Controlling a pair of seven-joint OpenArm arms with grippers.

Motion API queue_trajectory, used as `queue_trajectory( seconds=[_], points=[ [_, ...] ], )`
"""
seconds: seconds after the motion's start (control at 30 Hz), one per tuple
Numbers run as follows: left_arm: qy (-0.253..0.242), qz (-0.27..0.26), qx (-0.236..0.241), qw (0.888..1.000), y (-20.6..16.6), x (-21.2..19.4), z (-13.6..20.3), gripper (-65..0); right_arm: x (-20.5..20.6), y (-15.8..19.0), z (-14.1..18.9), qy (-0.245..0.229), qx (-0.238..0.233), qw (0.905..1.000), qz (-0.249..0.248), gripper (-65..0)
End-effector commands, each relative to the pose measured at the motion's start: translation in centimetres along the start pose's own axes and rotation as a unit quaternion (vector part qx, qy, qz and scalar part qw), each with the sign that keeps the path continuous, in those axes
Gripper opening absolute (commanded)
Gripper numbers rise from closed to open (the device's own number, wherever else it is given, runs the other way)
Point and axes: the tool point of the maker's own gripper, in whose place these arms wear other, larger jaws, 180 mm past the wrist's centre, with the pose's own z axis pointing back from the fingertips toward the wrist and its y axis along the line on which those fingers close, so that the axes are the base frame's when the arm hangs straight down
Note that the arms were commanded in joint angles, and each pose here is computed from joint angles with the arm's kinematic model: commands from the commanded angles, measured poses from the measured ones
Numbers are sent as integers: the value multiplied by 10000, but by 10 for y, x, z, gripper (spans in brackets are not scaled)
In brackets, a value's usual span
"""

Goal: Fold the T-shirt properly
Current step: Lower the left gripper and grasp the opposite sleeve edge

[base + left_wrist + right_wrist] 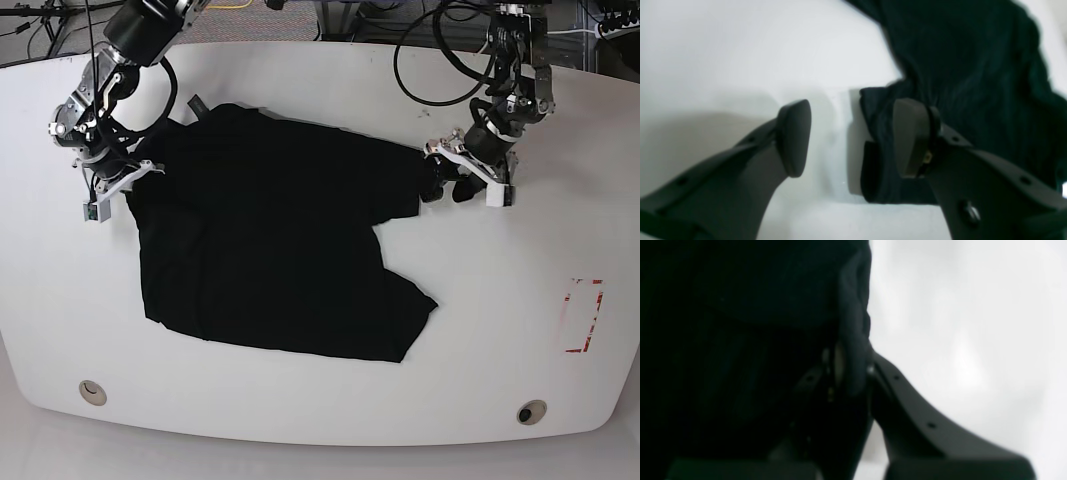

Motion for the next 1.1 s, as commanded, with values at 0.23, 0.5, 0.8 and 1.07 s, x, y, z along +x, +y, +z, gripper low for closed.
queue_trajectory(
  seconds=[0.23, 0.5, 0.8, 1.07],
  points=[
    [-51, 261, -312, 9992, -15, -4, -12, -282, 23, -3, 7, -343, -22, 9994, 104, -650],
    [39, 286, -482, 9984, -26, -10, -18, -281, 25, -3, 9, -373, -52, 9992, 146, -649],
    [237, -52, -837, 9962, -53, -18, -25, -274, 29, -4, 13, -409, -100, 9988, 237, -646],
    [359, -270, -1165, 9922, -78, -21, -29, -265, 28, -4, 16, -384, -139, 9987, 300, -645]
  ],
)
